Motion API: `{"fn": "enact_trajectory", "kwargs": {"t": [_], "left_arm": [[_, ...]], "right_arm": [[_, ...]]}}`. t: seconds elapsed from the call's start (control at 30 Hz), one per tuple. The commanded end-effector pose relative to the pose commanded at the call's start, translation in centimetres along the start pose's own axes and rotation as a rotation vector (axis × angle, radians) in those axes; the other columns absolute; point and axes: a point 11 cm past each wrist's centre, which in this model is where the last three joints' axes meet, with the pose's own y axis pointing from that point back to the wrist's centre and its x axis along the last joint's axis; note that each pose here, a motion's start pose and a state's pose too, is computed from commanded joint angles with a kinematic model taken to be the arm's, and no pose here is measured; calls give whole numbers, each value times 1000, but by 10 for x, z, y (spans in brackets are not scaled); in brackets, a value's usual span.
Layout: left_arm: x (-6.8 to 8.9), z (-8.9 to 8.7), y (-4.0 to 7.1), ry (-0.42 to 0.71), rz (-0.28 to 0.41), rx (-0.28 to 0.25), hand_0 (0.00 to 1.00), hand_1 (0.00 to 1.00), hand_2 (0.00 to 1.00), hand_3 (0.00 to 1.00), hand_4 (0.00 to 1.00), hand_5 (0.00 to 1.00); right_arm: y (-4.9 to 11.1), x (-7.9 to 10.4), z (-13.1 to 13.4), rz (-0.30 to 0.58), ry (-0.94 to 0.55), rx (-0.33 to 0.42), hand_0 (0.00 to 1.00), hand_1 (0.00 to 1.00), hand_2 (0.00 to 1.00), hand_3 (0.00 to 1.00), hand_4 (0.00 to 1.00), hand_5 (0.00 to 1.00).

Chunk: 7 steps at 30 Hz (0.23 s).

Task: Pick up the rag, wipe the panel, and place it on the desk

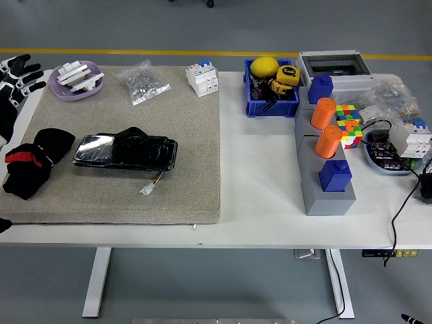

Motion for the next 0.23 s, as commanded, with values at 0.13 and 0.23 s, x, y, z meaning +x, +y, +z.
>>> {"fn": "enact_trajectory", "kwargs": {"t": [0.13, 0.23], "left_arm": [[0, 1, 0, -5, 0, -2, 656, 721, 666, 685, 998, 546], [0, 1, 0, -7, 1, -2, 656, 721, 666, 685, 998, 546]], "right_arm": [[0, 0, 1, 0, 0, -1, 710, 667, 693, 637, 998, 556], [0, 0, 1, 0, -1, -2, 710, 667, 693, 637, 998, 556]]}}
